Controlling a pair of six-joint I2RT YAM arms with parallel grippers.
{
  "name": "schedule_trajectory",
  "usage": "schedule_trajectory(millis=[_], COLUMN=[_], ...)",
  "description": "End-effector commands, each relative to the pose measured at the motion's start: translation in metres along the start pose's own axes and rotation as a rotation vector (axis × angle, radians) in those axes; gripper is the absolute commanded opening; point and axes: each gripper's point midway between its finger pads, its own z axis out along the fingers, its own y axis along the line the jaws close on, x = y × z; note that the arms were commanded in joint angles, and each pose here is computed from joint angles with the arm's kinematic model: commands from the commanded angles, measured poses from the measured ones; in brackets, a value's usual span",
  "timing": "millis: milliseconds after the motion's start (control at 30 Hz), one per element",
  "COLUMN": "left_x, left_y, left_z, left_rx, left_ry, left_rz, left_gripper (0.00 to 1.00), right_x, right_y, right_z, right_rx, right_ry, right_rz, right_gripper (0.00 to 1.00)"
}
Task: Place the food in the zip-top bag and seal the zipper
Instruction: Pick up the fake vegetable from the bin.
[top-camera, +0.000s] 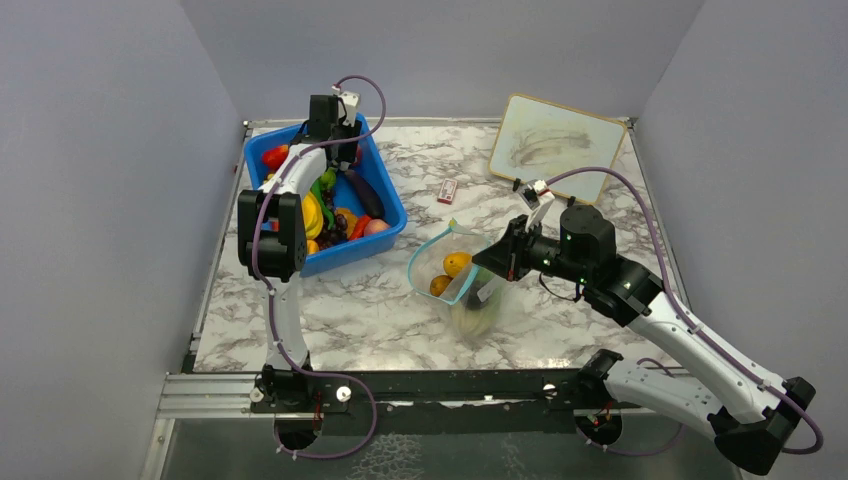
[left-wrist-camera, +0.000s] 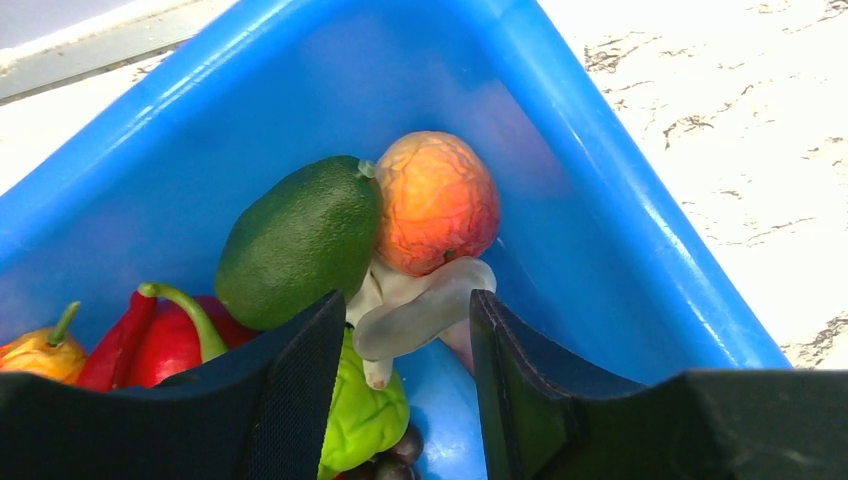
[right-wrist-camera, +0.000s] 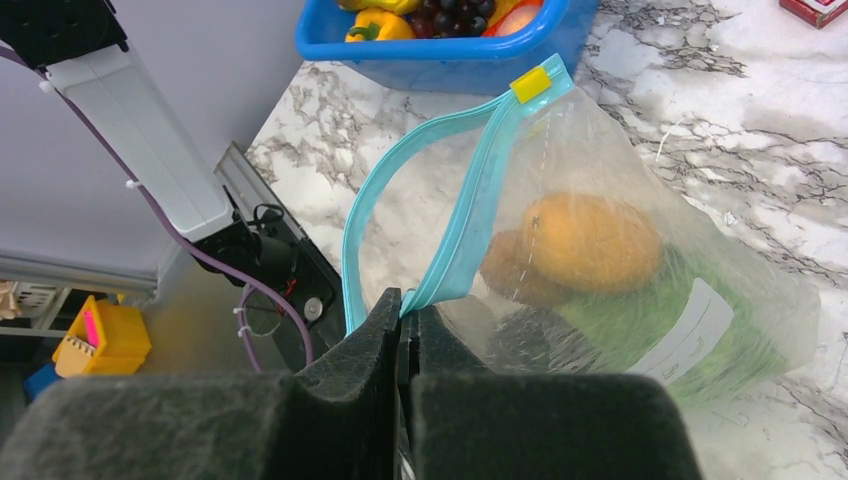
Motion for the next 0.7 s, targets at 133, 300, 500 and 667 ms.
schedule_trajectory(millis=[133, 300, 500, 667], left_x=[0.014, 0.008, 0.016, 0.010], left_y=[-0.006, -0.005, -0.004, -0.002], left_z=[0.010, 0.008, 0.010, -0.002], left_rx=[0.039, 0.035, 0.021, 0.008], left_ry=[0.025, 0.014, 0.035, 0.031], left_rz=[-0.018, -0.022, -0.030, -0.057], left_gripper=[0.49, 0.34, 0.21, 0.04], right_x=[-0.016, -0.016, -0.018, -0.015], right_y=[0.004, 0.003, 0.005, 0.003], right_z=[-0.002, -0.004, -0.006, -0.006], right_rx=[-0.013, -0.007, -0.018, -0.019], right_ry=[-0.080, -0.087, -0.108, -0.110], right_rz=[-0.019, -0.020, -0.022, -0.016], right_gripper=[0.01, 0.01, 0.01, 0.01])
